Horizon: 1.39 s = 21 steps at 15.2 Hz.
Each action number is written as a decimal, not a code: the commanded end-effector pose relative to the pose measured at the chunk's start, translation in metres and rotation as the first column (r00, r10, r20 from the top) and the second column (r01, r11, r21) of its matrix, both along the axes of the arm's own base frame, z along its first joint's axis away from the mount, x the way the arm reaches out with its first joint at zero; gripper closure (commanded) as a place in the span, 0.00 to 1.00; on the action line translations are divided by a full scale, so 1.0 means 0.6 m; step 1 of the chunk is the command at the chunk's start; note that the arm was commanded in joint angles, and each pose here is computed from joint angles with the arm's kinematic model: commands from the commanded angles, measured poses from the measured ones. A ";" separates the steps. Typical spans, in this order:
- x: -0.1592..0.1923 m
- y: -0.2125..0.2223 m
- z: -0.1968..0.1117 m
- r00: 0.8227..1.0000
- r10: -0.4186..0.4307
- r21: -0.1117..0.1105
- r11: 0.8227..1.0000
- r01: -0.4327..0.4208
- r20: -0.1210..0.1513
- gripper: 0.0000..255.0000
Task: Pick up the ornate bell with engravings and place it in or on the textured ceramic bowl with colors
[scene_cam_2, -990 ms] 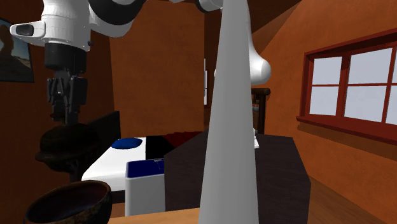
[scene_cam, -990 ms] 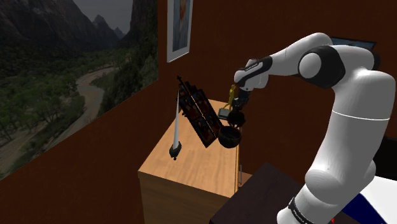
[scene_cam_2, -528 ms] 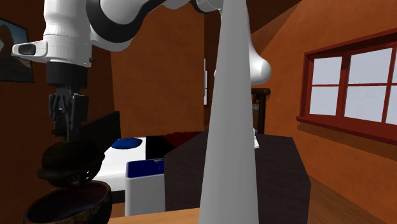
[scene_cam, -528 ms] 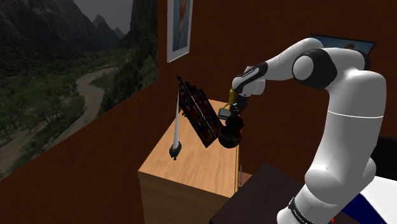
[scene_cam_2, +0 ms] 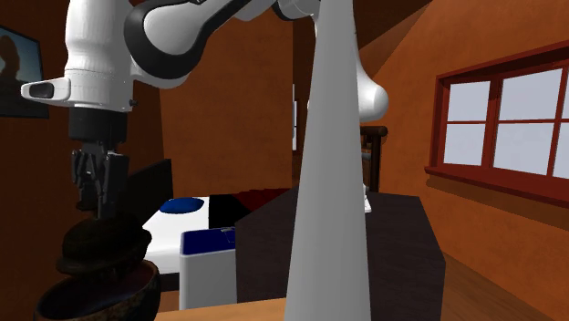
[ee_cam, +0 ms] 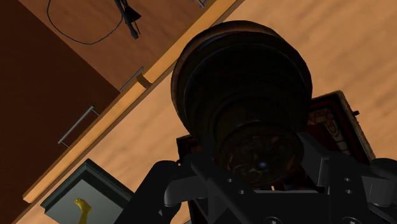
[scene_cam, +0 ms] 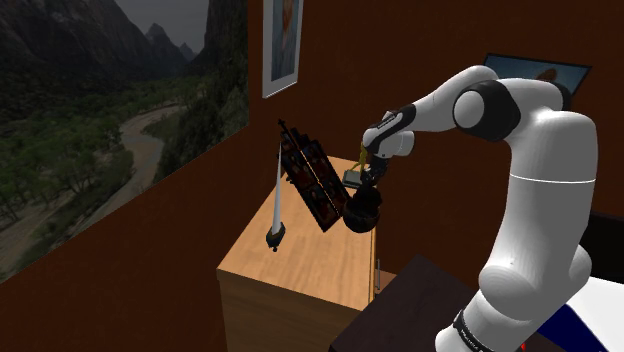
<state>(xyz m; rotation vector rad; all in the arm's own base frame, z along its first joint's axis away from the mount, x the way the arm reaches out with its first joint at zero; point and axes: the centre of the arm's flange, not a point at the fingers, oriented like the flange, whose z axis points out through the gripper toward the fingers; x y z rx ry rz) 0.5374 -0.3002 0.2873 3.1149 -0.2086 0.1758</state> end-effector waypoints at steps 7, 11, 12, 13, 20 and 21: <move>0.000 0.000 0.000 1.000 0.000 -0.001 1.000 0.000 0.001 0.00; -0.002 0.000 0.022 1.000 0.000 -0.001 1.000 0.000 0.001 0.00; -0.005 0.001 0.044 1.000 0.000 -0.001 1.000 0.000 0.001 0.00; -0.007 0.001 0.066 1.000 0.000 -0.001 1.000 0.000 0.001 0.00; -0.009 0.002 0.083 1.000 0.000 -0.001 1.000 0.000 0.001 0.00; -0.009 0.002 0.083 1.000 0.000 -0.001 1.000 0.000 0.001 0.00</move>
